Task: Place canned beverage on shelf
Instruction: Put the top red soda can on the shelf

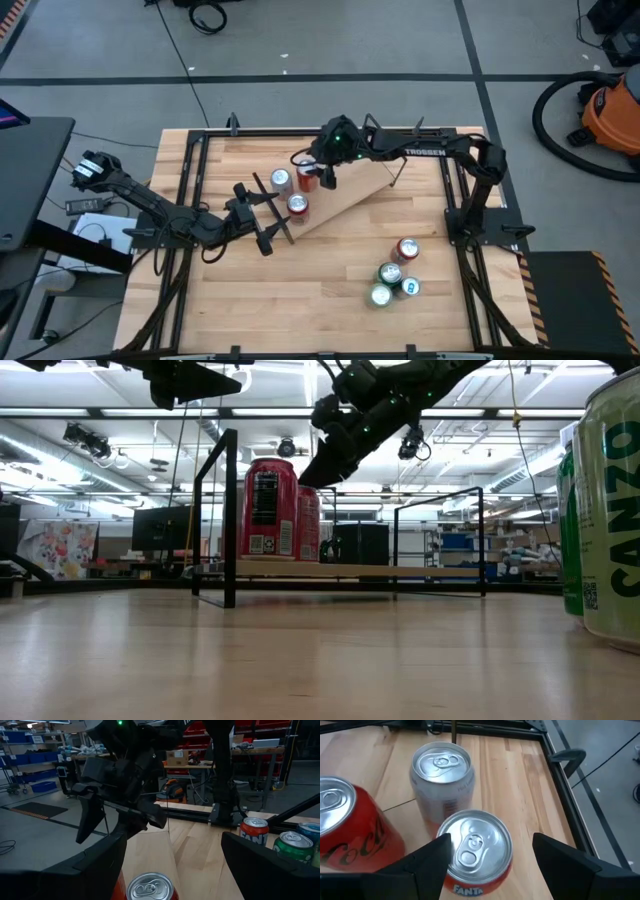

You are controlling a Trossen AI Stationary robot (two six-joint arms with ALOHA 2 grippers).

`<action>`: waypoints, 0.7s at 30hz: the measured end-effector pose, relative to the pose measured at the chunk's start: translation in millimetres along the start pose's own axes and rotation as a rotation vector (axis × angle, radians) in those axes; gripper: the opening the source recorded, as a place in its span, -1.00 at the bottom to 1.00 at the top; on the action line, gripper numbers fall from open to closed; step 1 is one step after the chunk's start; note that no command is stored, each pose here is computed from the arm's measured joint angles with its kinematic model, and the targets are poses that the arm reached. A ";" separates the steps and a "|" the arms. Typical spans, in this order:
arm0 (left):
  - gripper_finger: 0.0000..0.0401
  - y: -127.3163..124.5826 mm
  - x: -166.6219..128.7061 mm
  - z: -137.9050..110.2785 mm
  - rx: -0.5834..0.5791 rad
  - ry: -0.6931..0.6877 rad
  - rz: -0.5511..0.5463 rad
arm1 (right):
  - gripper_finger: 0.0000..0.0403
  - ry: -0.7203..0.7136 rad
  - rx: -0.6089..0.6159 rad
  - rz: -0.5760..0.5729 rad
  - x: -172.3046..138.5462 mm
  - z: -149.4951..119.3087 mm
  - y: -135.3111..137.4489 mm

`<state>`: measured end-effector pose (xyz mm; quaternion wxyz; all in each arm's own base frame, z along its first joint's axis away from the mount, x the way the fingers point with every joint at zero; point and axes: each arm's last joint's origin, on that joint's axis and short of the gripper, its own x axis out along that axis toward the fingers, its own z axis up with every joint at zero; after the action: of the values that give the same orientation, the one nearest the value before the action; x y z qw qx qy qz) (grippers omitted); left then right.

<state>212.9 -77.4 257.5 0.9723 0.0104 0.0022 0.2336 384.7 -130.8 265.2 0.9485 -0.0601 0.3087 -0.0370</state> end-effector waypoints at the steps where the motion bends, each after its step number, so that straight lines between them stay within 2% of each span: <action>1: 0.68 0.0 0.0 0.0 0.000 0.000 0.000 | 0.44 0.006 0.003 -0.001 -0.2 -0.8 -1.0; 21: 0.68 0.0 0.0 -0.1 0.000 0.000 0.000 | 0.44 0.067 0.013 -0.031 -4.5 -4.7 -3.1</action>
<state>212.9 -77.4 257.4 0.9723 0.0102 0.0024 0.2336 378.2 -133.8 264.4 0.9373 -0.0576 0.3390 -0.0558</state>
